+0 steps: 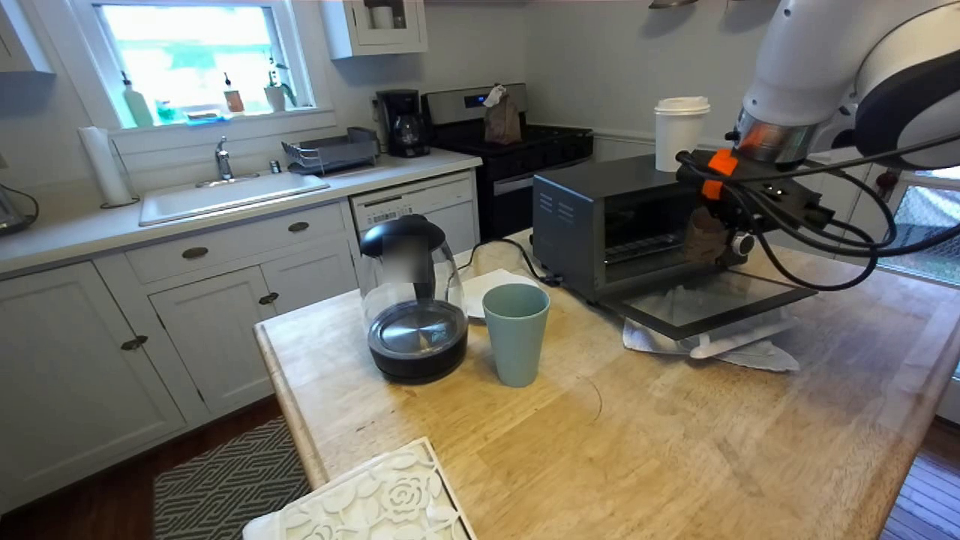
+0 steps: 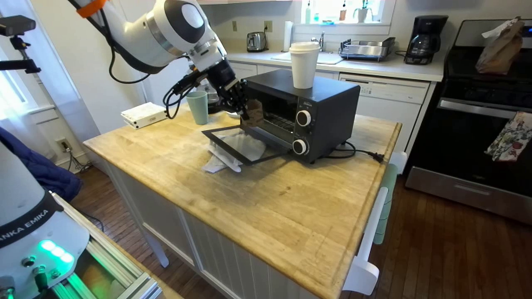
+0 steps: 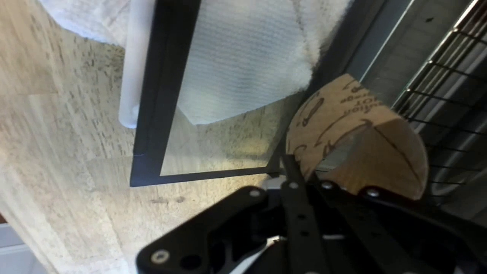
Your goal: Put the brown cup in the oven
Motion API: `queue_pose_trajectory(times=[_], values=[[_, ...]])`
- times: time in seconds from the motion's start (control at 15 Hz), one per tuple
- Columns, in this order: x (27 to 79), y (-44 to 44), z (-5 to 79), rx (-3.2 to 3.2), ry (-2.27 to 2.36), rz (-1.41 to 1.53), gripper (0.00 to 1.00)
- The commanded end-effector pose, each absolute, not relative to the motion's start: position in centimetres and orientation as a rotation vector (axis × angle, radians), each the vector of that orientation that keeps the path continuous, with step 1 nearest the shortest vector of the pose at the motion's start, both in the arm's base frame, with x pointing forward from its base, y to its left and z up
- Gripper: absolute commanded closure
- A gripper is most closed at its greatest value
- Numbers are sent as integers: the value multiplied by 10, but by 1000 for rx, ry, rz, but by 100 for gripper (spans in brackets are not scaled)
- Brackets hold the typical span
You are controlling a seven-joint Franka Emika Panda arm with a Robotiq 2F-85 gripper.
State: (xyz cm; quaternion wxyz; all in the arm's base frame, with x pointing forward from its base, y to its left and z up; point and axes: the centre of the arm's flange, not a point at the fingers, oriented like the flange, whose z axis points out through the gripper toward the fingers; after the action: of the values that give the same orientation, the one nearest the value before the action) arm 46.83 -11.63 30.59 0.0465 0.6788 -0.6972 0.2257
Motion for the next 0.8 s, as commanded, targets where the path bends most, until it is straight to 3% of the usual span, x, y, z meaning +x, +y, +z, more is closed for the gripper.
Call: queue_pose_trajectory(times=[0.0, 0.47, 0.73], values=[[479, -107, 292, 2053, -2156, 828, 100], [489, -100, 279, 2104, -2125, 862, 100], [484, -91, 292, 2297, -1855, 836, 100]])
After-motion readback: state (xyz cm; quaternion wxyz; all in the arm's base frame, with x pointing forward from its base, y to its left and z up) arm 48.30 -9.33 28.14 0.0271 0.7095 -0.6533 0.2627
